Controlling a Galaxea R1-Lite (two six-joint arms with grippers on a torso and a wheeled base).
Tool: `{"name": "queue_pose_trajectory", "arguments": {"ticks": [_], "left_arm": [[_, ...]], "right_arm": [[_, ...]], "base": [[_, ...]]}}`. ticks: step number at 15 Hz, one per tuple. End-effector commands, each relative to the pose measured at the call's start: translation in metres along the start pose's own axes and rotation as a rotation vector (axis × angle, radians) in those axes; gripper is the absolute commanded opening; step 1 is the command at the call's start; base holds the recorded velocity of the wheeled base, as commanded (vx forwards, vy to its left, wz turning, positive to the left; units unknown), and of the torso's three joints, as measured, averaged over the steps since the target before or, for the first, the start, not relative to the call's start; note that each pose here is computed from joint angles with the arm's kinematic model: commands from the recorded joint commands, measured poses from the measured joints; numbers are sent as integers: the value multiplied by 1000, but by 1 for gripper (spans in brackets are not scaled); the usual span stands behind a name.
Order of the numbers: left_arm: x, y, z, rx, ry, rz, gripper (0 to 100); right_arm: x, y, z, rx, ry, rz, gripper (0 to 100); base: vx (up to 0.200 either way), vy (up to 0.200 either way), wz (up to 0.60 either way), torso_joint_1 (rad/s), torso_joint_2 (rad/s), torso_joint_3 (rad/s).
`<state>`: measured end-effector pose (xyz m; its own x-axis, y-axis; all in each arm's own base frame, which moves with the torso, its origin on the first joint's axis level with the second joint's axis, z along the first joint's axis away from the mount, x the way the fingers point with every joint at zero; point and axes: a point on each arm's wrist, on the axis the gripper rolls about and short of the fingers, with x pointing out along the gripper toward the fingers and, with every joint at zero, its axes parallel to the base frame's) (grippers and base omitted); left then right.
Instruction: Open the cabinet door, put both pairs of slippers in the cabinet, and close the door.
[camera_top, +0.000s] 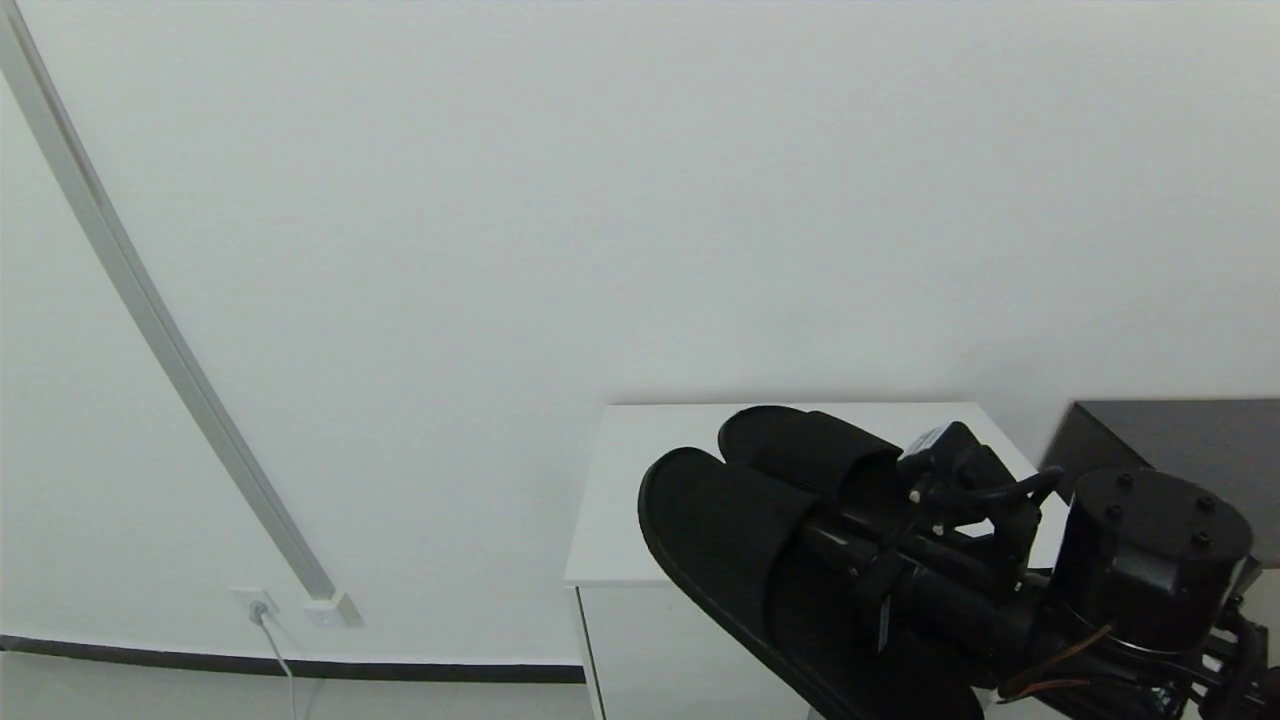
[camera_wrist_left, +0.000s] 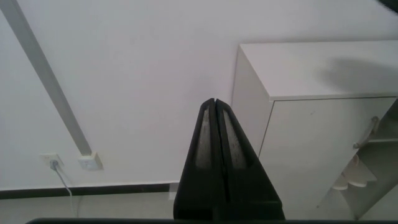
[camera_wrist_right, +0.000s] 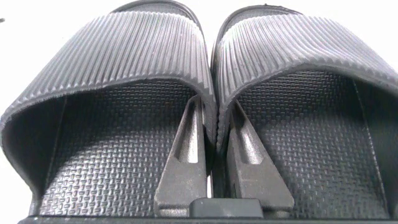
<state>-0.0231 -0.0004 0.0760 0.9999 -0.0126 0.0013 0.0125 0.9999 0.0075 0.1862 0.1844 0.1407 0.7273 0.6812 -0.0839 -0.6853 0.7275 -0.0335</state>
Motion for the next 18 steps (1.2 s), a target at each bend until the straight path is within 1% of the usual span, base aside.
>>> {"name": "queue_pose_trajectory", "arguments": {"ticks": [1, 3, 12, 18], "left_arm": [[0, 0, 0, 0, 1, 0, 0], [0, 0, 0, 0, 1, 0, 0], [0, 0, 0, 0, 1, 0, 0], [0, 0, 0, 0, 1, 0, 0]], "right_arm": [[-1, 0, -5, -2, 22, 1, 0], [-1, 0, -6, -2, 23, 1, 0], [-1, 0, -7, -4, 26, 1, 0], [-4, 0, -10, -9, 43, 2, 0]], "base": [[0, 0, 0, 0, 0, 0], [0, 0, 0, 0, 0, 0], [-200, 0, 0, 3, 1, 4], [0, 0, 0, 0, 0, 0]]}}
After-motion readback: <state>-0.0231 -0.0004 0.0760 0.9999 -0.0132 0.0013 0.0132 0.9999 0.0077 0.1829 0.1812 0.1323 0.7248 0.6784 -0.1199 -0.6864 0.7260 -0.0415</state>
